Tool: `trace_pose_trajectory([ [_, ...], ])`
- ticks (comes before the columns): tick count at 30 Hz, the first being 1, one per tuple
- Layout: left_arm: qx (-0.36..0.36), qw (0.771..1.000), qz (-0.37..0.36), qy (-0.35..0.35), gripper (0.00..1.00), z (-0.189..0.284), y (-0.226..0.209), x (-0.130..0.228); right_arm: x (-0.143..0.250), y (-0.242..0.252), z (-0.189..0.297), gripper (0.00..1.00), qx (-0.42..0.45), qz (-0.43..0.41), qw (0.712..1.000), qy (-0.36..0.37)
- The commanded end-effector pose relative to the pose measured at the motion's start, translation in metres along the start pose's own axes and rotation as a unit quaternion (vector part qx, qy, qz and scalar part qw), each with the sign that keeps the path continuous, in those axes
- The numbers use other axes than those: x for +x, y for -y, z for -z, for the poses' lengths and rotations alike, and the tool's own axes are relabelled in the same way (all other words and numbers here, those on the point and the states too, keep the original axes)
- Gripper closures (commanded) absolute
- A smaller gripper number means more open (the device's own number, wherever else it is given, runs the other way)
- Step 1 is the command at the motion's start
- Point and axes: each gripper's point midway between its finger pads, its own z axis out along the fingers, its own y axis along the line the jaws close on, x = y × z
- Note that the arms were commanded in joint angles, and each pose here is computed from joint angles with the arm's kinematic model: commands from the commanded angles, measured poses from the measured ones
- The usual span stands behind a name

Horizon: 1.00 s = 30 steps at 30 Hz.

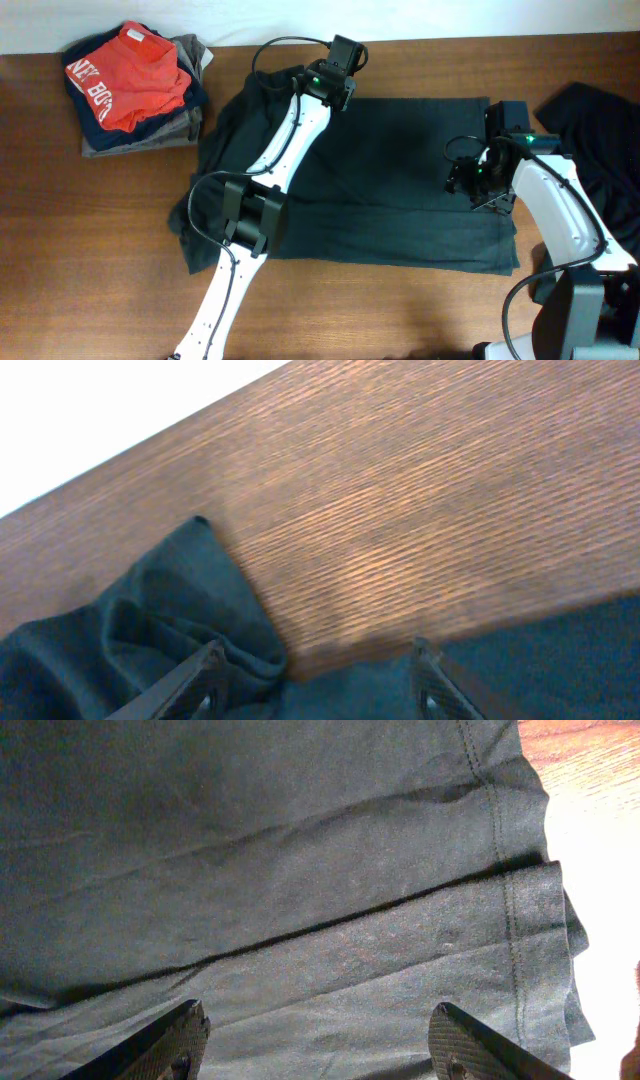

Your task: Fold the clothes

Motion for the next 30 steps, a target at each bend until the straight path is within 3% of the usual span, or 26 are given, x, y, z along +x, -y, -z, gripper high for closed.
trace_pose_trajectory([
  [1,-0.039,0.999,0.029,0.016,0.42,0.009,-0.043,-0.015,-0.005,-0.002,0.006,0.25,-0.003,0.009,1.000,0.007],
  [8,-0.045,0.996,0.069,0.016,0.45,0.002,-0.064,-0.013,-0.003,-0.001,0.006,0.25,-0.001,0.008,1.000,0.002],
  [18,-0.009,0.997,0.067,0.024,0.45,-0.011,-0.049,-0.011,0.000,-0.002,0.006,0.25,-0.006,0.008,1.000,-0.004],
  [30,-0.008,0.998,0.060,-0.002,0.45,-0.043,-0.038,0.017,0.001,-0.002,0.006,0.25,-0.006,0.010,1.000,-0.005],
])
